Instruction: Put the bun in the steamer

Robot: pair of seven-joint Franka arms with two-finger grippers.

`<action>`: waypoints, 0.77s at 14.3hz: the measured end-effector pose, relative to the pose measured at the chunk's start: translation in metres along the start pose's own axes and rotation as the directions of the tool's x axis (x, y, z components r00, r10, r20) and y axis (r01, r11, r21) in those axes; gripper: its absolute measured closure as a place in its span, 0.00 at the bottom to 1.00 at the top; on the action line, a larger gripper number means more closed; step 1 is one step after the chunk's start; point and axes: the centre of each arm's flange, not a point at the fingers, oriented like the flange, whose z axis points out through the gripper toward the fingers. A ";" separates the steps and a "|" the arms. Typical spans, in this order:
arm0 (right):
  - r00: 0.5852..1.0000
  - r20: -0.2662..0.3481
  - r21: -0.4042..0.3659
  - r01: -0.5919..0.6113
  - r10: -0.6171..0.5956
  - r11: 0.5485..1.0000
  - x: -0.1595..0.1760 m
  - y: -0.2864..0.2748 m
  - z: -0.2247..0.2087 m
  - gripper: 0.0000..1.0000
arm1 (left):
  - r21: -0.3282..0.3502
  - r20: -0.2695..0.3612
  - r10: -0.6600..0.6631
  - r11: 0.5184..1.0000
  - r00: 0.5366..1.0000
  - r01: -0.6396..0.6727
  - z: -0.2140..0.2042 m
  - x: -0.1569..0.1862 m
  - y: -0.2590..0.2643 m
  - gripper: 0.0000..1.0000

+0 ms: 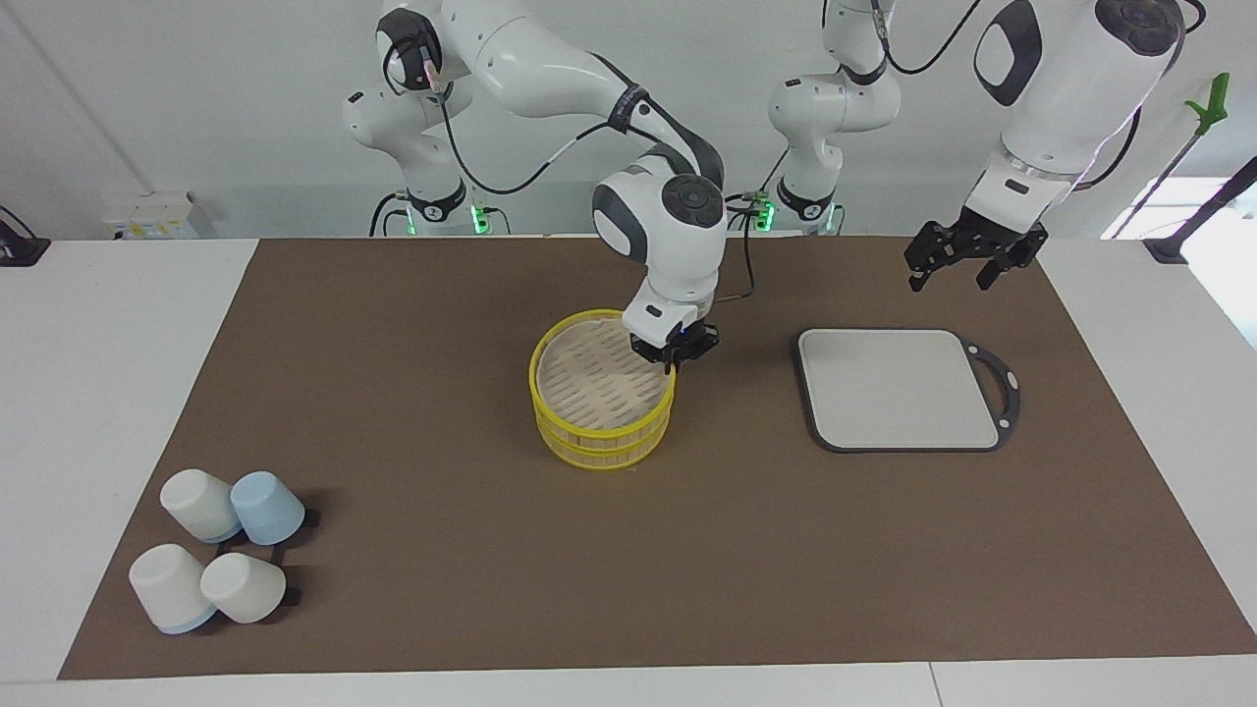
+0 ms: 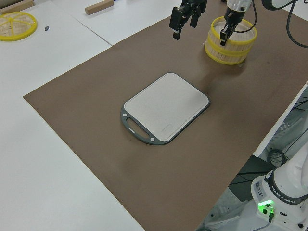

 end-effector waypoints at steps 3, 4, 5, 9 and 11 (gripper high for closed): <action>1.000 -0.015 0.007 0.002 -0.002 1.000 -0.004 0.002 0.002 0.91 | 0.000 0.000 0.000 1.000 1.000 0.000 0.000 0.000 0.000 0.00; 1.000 -0.017 0.008 0.002 -0.002 1.000 -0.005 0.002 0.003 0.91 | 0.000 0.000 0.000 1.000 1.000 0.000 0.000 0.000 0.000 0.00; 1.000 -0.017 0.008 0.002 -0.001 1.000 -0.005 0.003 0.003 0.91 | 0.000 0.000 0.000 1.000 1.000 0.000 0.000 0.000 0.000 0.00; 1.000 -0.009 0.004 -0.002 0.002 1.000 -0.006 0.005 0.006 0.74 | 0.000 -0.001 0.000 1.000 1.000 0.000 0.000 0.000 0.000 0.00; 1.000 -0.007 0.003 -0.002 0.002 1.000 -0.006 0.006 0.007 0.52 | 0.000 -0.001 0.000 1.000 1.000 0.000 -0.001 0.000 0.000 0.00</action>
